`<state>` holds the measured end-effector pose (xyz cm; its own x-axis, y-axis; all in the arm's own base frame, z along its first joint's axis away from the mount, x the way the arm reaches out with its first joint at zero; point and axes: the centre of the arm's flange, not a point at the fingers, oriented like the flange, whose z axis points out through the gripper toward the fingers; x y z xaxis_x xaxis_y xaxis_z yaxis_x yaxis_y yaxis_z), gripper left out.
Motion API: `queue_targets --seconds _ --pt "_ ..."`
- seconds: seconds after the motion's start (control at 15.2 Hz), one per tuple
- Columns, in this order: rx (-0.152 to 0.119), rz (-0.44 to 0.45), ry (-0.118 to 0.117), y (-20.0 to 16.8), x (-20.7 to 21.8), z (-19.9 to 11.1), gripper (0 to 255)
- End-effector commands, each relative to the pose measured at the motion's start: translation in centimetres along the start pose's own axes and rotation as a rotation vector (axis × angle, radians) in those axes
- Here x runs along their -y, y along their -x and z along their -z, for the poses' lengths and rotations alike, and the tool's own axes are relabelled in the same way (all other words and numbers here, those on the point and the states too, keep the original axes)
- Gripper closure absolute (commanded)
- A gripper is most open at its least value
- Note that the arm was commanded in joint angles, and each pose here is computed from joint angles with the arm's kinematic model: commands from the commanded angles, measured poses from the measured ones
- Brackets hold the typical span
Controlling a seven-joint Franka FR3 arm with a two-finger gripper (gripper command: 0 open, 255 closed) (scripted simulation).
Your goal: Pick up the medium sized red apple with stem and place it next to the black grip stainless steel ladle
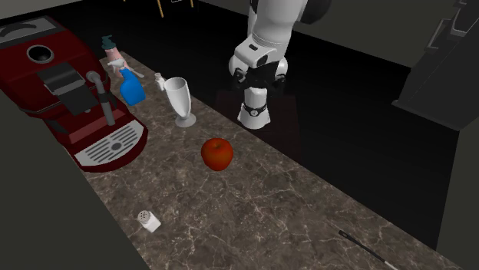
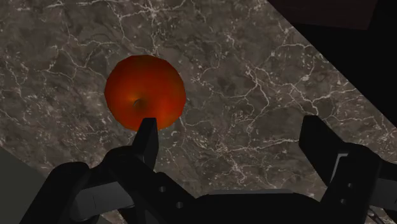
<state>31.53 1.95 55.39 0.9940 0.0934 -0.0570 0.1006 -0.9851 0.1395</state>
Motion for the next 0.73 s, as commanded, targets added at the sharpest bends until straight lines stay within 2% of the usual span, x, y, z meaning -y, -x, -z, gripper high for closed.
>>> queue_targets --seconds 0.0,0.33,0.66 --pt "0.000 0.000 0.000 0.0 0.0 0.0 0" --pt "-0.189 0.113 -0.065 2.7 -5.9 -4.9 0" --pt "-0.378 0.226 -0.130 3.8 -11.7 -10.5 0"
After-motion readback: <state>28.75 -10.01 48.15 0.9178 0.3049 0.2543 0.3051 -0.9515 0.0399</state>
